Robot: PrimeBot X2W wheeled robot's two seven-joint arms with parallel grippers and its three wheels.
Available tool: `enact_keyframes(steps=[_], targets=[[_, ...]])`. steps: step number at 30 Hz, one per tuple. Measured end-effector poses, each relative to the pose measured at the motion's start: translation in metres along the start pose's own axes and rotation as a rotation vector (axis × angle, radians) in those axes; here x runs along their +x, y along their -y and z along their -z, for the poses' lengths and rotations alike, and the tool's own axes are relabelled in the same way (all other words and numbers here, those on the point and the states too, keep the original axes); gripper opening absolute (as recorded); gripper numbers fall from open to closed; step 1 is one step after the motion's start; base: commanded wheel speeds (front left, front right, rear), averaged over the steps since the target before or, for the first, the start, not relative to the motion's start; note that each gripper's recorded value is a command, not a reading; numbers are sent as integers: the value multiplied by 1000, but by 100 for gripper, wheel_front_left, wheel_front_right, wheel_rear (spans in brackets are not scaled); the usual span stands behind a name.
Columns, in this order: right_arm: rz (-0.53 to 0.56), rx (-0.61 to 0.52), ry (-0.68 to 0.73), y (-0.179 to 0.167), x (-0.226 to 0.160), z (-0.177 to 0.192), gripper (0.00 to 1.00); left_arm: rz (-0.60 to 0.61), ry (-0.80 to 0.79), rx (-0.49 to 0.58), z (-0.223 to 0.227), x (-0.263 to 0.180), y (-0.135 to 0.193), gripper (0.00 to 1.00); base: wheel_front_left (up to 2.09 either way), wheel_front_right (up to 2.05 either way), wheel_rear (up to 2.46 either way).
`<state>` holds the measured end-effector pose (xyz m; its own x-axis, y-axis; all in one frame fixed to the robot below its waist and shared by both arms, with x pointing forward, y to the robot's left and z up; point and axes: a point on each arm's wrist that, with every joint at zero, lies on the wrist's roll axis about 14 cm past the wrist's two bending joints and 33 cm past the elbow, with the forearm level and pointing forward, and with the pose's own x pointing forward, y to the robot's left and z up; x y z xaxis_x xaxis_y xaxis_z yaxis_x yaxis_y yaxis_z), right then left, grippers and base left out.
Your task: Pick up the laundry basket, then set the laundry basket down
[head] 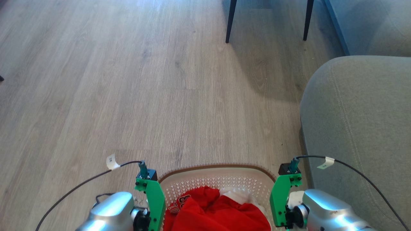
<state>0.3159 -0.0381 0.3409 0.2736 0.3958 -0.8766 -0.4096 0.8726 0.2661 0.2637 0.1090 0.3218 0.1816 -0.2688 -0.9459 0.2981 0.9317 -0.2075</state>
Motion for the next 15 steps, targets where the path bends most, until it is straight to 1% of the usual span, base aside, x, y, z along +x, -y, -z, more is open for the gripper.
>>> enact_keyframes(steps=[15], targets=[[7,-16,-15,0,0,5,0,-1,5,0,-1,-1,0,0,0,0,0]])
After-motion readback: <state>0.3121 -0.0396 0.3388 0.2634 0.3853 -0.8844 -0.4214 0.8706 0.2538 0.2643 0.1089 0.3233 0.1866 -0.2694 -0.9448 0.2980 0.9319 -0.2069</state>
